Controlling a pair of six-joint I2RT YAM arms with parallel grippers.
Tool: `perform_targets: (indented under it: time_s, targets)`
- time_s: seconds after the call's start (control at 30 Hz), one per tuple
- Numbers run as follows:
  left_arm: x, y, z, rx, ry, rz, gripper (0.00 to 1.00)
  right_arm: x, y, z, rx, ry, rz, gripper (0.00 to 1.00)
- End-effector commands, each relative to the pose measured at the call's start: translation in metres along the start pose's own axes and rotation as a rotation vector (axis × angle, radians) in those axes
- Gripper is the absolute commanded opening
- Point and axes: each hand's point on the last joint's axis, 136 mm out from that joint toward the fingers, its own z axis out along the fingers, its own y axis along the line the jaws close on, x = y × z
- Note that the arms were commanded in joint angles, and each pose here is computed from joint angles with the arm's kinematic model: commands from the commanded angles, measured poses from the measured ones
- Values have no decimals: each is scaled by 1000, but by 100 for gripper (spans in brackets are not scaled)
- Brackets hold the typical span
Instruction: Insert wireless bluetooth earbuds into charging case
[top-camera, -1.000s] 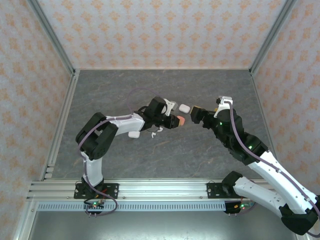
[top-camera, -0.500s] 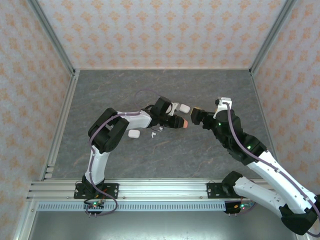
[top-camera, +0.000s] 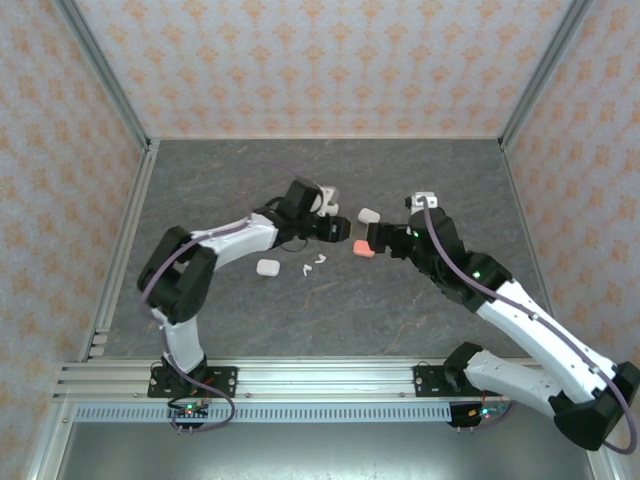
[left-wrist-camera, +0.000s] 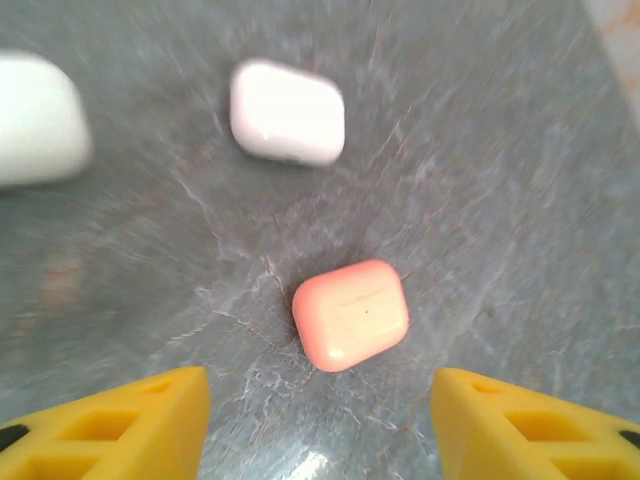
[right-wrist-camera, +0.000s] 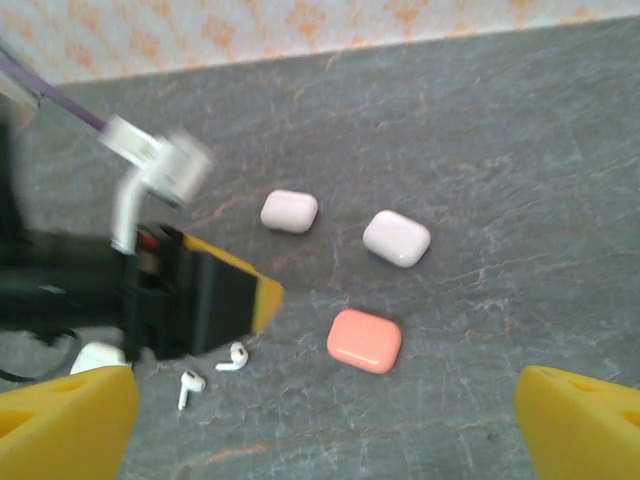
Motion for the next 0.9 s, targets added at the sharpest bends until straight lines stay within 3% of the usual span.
perform_targets:
  time_s: [0.0,0.27,0.57,0.87]
  targets:
    - [-13,22,-35,-50,-75,-2,60,8,16,11,-47,109,-73,94]
    - [-2,104,-108,-180,-200,-186,66,41,71,71,-96,308,-298,95]
    - [26,180,-164,-281,-293,-406,74,101,151,138,-233,566,-613,95]
    - [43,213,-190,-372,-336,-488,75,149,194,187,-373,730,-805,93]
